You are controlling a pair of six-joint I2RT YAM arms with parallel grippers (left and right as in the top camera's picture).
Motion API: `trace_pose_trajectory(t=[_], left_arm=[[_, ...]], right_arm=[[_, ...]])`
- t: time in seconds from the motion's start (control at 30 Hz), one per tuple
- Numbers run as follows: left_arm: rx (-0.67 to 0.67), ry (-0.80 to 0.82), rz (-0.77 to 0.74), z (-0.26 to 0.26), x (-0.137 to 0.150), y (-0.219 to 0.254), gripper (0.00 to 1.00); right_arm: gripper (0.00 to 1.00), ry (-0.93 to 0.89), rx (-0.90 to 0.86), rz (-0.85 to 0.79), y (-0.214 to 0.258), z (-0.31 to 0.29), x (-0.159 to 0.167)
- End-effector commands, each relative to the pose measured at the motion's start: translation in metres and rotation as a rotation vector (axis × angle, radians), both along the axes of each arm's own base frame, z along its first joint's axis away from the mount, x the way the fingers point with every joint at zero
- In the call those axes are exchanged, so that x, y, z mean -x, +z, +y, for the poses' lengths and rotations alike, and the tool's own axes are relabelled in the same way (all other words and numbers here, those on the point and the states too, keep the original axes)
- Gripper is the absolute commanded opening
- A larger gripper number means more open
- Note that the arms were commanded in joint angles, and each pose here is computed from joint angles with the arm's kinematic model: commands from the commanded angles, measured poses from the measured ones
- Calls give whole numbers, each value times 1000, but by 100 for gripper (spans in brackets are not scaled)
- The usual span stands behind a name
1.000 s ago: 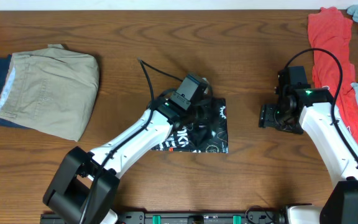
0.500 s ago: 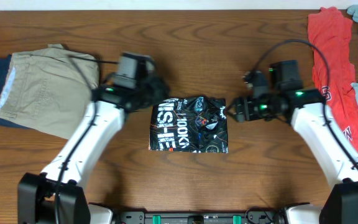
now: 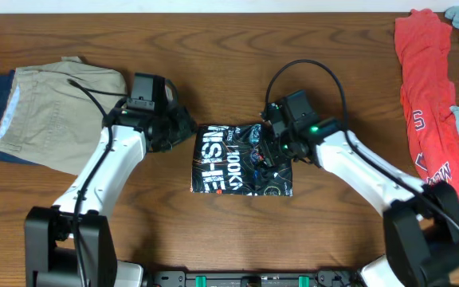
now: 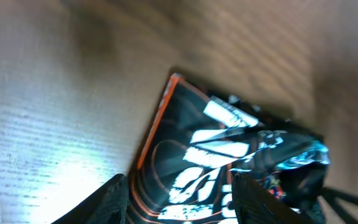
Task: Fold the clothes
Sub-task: 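Press the folded bundle with both grippers to square it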
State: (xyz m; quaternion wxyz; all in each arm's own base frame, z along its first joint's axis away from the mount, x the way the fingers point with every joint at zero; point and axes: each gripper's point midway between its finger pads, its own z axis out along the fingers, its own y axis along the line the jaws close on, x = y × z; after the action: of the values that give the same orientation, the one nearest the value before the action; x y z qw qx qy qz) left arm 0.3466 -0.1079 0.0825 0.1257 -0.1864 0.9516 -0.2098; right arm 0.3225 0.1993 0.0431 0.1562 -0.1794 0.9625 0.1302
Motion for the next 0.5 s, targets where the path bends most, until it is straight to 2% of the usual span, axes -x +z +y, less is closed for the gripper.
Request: trace_pose_trajectory(t=[0.0, 0.1, 0.17, 0.27, 0.4, 0.43, 0.47], left_arm=[[-12, -16, 22, 1, 6, -8, 56], [-13, -16, 30, 1, 8, -8, 56], [-14, -16, 33, 2, 9, -9, 56], [-14, -16, 37, 2, 10, -9, 56], [-15, -17, 45, 2, 11, -10, 56], [-16, -17, 48, 2, 12, -10, 56], [-16, -17, 49, 2, 12, -10, 56]], right_arm=[[46, -60, 51, -13, -13, -7, -9], [26, -62, 49, -28, -15, -5, -14], [2, -73, 58, -49, -14, -7, -19], [1, -119, 80, -77, -12, -15, -27], [3, -296, 170, -133, -10, -50, -44], [13, -340, 184, -149, -8, -59, -50], [27, -356, 189, -159, -7, -64, -53]])
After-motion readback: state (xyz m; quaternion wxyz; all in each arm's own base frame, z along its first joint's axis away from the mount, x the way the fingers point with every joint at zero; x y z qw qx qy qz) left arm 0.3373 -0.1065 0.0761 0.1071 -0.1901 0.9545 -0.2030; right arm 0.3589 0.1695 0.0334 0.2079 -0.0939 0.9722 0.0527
